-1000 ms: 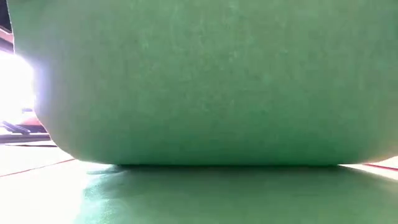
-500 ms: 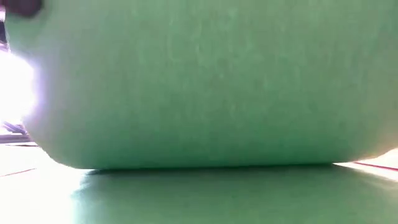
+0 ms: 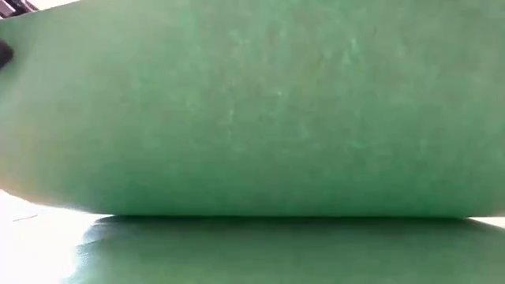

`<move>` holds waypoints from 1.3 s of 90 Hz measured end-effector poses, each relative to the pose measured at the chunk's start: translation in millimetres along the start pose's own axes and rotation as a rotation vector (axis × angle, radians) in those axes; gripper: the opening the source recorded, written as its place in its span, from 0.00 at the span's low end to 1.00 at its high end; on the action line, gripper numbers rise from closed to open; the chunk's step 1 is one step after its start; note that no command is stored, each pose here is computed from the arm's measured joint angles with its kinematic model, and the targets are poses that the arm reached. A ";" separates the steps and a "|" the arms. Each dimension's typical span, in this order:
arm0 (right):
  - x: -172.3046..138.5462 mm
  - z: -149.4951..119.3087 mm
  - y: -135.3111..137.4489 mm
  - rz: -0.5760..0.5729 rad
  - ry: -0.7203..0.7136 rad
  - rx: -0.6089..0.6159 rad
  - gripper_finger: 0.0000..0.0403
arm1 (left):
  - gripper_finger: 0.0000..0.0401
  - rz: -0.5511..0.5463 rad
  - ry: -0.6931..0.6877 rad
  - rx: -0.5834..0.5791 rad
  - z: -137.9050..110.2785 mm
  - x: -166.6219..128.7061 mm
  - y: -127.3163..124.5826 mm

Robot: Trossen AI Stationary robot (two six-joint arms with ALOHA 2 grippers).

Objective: Organize paper
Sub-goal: Stack the green paper under the black paper on the bottom green paper

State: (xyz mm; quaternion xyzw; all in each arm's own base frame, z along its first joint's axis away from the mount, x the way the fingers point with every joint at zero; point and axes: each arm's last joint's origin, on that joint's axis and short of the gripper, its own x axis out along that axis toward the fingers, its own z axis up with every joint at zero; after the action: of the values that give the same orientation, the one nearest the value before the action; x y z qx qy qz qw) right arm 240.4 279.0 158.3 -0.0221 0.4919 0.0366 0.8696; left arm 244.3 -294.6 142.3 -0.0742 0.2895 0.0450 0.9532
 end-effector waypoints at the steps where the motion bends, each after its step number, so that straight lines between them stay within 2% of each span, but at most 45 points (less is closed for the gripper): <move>1: -0.1 -0.1 0.1 0.000 0.000 0.000 0.30 | 0.00 -0.002 0.002 -0.001 -0.1 0.0 0.0; 42: -0.1 0.1 -0.1 -0.007 -0.006 -0.004 0.30 | 0.01 -0.030 0.003 -0.047 1.5 0.3 -2.1; 83: -0.2 0.3 0.0 -0.019 -0.021 -0.001 0.30 | 0.27 -0.070 0.060 -0.039 -0.4 0.5 -2.5; 102: -0.2 0.3 0.0 -0.018 -0.021 -0.001 0.30 | 0.33 -0.094 0.087 -0.039 -1.1 0.3 -3.3; 117: -0.2 0.4 0.1 -0.018 -0.021 0.001 0.30 | 0.33 -0.093 0.085 -0.022 -1.1 0.4 -3.1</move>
State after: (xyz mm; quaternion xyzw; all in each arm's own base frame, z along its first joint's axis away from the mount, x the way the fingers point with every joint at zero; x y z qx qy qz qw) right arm 240.6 279.1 158.6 -0.0258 0.4824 0.0289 0.8751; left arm 244.5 -297.8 141.5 -0.0997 0.3255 0.0006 0.9403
